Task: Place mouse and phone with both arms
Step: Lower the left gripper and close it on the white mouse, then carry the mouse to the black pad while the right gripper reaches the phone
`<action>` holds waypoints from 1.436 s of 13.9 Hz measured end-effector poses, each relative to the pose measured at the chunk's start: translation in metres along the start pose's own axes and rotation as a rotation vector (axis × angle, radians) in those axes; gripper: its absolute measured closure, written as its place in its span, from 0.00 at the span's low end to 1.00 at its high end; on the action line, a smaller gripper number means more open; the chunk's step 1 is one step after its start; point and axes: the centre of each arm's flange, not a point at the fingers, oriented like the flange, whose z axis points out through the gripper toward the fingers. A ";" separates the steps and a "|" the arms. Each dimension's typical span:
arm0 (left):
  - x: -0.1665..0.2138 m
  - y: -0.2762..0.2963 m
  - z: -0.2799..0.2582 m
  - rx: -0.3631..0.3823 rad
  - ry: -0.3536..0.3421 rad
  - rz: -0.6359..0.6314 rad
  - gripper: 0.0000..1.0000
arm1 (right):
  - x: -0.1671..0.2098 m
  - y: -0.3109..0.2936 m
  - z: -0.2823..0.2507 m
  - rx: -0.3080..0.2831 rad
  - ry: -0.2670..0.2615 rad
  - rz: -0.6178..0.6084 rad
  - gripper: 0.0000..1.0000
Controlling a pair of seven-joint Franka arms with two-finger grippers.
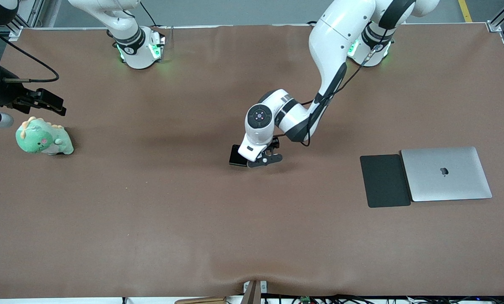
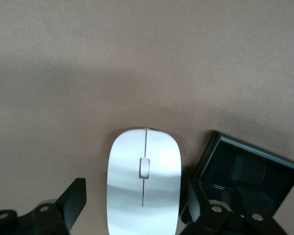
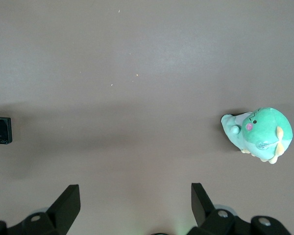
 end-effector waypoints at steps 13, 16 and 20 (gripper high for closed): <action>-0.005 0.001 0.008 0.009 -0.002 0.010 0.37 | 0.002 -0.001 0.004 -0.001 -0.008 -0.002 0.00; -0.003 0.001 0.007 0.010 0.005 0.018 0.38 | 0.006 -0.005 0.011 -0.001 -0.021 -0.008 0.00; 0.020 -0.007 -0.014 0.019 0.048 0.068 0.38 | 0.013 -0.028 0.025 -0.002 -0.037 -0.048 0.00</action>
